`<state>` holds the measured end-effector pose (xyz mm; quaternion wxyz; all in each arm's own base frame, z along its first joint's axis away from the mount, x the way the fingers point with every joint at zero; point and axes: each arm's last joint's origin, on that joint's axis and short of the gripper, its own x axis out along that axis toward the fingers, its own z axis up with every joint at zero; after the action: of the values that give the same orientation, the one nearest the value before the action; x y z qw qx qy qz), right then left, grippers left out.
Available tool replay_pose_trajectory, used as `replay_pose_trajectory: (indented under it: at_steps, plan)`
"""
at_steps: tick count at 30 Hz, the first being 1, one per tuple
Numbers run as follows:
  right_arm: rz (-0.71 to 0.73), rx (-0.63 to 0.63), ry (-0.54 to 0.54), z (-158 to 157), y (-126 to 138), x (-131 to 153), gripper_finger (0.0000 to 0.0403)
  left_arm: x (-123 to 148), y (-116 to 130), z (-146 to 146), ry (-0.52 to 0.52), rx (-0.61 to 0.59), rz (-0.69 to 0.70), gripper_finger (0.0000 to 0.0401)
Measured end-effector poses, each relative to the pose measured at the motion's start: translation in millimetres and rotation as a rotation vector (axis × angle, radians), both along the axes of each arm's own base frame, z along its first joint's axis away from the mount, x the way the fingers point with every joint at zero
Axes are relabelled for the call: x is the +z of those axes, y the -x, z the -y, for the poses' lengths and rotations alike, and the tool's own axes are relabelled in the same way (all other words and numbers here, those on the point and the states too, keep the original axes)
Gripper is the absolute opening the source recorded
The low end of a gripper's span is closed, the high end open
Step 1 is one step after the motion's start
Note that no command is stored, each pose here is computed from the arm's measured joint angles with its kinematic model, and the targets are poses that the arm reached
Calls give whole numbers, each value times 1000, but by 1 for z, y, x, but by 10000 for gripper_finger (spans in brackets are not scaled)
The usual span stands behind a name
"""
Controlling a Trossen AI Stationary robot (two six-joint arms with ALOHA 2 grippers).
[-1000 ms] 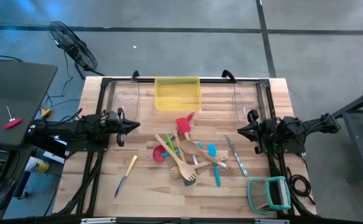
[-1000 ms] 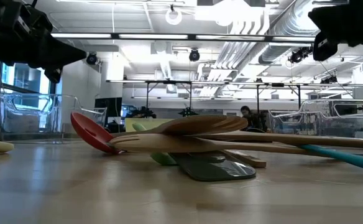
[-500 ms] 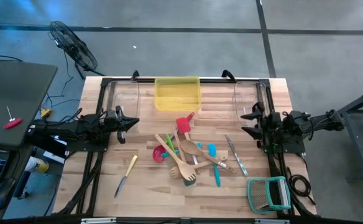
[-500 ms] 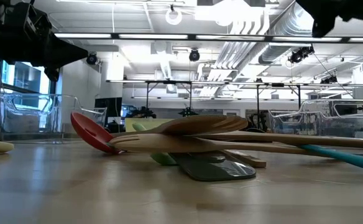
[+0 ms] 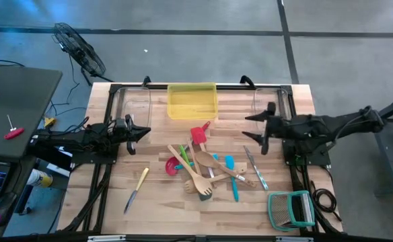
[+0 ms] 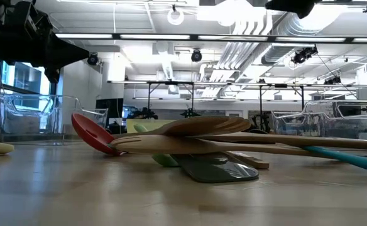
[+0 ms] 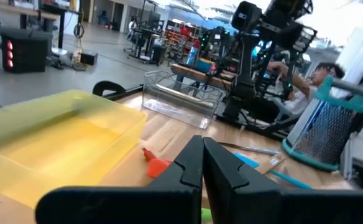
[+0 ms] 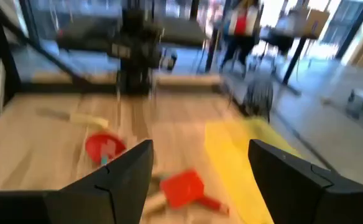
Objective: Pick & Place Kitchen Items
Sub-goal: Put the brown serving spoon into the yellow bin
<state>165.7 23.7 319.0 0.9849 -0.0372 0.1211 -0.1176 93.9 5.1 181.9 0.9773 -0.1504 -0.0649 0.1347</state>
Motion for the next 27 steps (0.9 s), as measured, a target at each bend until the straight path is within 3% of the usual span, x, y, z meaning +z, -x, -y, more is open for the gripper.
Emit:
replay_pose_trajectory:
  at_steps: [7,16,23,27]
  plan:
    - [-170,41,44,-15,-33,-3,256,0,-1,2,38,-82,8,94]
    - [-363,15,-29,-36,-67,-23,256,5,-1,5,124,-176,85,216]
    - [-538,25,-96,-48,-93,-62,256,7,-1,5,118,-208,94,239]
    - [-621,95,60,-54,-104,-80,256,6,-1,5,119,-209,86,239]
